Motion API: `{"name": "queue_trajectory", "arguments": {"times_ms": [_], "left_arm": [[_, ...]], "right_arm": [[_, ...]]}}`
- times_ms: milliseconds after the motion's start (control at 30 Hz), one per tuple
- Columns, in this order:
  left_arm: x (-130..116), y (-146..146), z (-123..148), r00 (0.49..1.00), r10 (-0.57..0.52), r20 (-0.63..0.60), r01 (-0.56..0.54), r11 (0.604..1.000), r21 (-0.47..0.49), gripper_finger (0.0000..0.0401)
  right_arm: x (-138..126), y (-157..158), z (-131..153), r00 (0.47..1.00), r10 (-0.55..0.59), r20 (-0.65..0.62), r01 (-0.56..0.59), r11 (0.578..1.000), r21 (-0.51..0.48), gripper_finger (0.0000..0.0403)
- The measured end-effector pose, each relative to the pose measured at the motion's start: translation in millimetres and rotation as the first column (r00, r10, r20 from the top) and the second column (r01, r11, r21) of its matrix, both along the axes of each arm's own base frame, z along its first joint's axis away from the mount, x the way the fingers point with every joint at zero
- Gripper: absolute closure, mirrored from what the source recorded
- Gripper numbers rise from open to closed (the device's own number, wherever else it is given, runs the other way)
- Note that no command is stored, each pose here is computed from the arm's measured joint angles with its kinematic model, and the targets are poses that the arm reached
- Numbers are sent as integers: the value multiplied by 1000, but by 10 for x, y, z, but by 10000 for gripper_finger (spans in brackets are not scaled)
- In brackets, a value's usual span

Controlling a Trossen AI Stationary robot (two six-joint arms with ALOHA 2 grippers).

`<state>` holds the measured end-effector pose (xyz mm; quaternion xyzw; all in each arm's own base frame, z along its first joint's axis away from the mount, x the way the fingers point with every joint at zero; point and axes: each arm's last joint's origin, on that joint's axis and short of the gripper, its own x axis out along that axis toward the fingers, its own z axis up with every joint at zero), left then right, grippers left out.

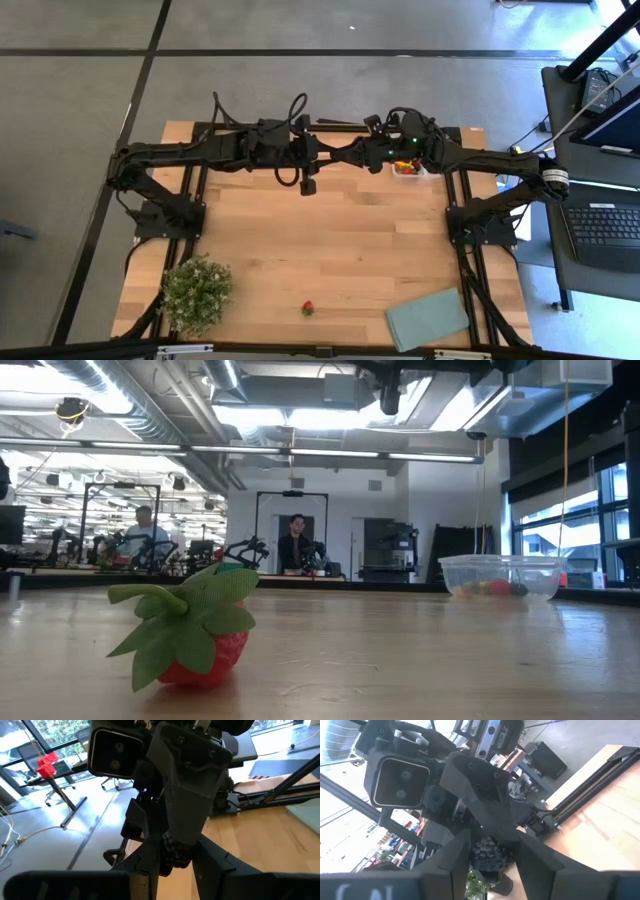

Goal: Pick and placing Produce into tupperware
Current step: Put the blackberry into the transparent bin

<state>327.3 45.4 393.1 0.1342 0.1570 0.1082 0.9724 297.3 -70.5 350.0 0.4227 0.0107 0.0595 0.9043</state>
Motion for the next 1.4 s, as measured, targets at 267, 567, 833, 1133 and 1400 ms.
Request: {"name": "queue_trajectory", "arguments": {"times_ms": [267,567,833,1133,1400], "left_arm": [[-1,15,9,1000,25,1,-25,999,37,314],[9,15,28,999,20,25,-21,999,36,255],[10,-77,33,1000,-8,6,7,995,102,193],[-30,-133,-67,996,0,-86,0,1000,2,84],[-158,-141,-263,956,42,-290,-86,986,-141,69]], "right_arm": [[-1,-1,6,1000,5,6,-5,1000,-3,284],[-4,4,12,1000,21,11,-21,1000,-15,289],[-16,-28,-14,999,29,-17,-30,999,-21,289],[-100,-278,-171,984,-63,-166,55,997,-55,289],[-365,-647,-487,843,-251,-476,210,968,-139,289]]}}
